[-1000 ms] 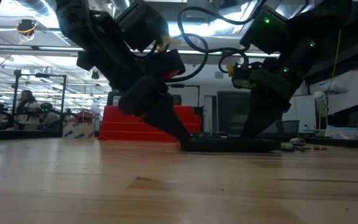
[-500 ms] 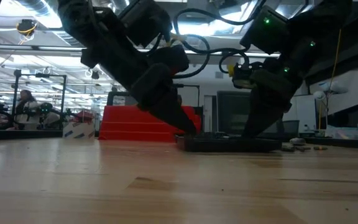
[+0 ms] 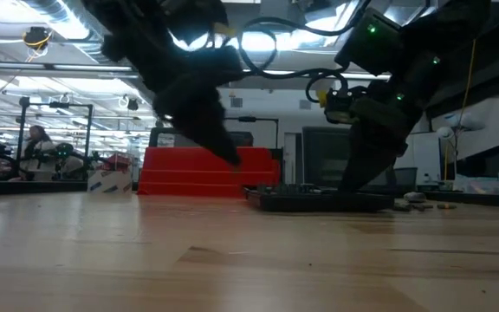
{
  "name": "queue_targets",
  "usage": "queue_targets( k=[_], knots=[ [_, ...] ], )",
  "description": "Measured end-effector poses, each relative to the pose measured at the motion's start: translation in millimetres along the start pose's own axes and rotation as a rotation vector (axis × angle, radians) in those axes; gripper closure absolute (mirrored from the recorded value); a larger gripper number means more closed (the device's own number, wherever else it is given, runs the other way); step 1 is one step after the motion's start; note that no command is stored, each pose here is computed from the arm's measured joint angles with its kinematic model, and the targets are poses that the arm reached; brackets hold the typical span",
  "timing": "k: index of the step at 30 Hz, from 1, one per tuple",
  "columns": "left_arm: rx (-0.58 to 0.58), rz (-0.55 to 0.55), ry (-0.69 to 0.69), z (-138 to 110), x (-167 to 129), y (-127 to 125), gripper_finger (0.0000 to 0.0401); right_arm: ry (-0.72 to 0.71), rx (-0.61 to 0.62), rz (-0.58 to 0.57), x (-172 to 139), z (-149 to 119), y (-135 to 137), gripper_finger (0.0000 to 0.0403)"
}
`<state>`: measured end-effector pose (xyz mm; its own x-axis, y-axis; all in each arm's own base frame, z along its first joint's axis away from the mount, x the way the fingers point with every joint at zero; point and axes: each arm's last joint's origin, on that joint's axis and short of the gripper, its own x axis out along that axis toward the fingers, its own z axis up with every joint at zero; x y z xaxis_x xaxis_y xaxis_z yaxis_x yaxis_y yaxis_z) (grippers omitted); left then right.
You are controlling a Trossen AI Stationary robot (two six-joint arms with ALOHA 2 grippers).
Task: Prefit tool cases
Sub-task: Remove the screwdriver bit from the tool case
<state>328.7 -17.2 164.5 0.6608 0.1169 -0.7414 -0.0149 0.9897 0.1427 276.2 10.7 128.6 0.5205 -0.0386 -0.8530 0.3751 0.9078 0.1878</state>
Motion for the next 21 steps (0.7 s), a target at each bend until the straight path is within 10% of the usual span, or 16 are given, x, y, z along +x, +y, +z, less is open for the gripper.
queue_targets(
  k=[21],
  knots=[
    [-0.129,0.032,0.182,-33,-6,43,0.0331,-0.012,-0.003,-0.010,0,0,0,0.0403]
  ],
)
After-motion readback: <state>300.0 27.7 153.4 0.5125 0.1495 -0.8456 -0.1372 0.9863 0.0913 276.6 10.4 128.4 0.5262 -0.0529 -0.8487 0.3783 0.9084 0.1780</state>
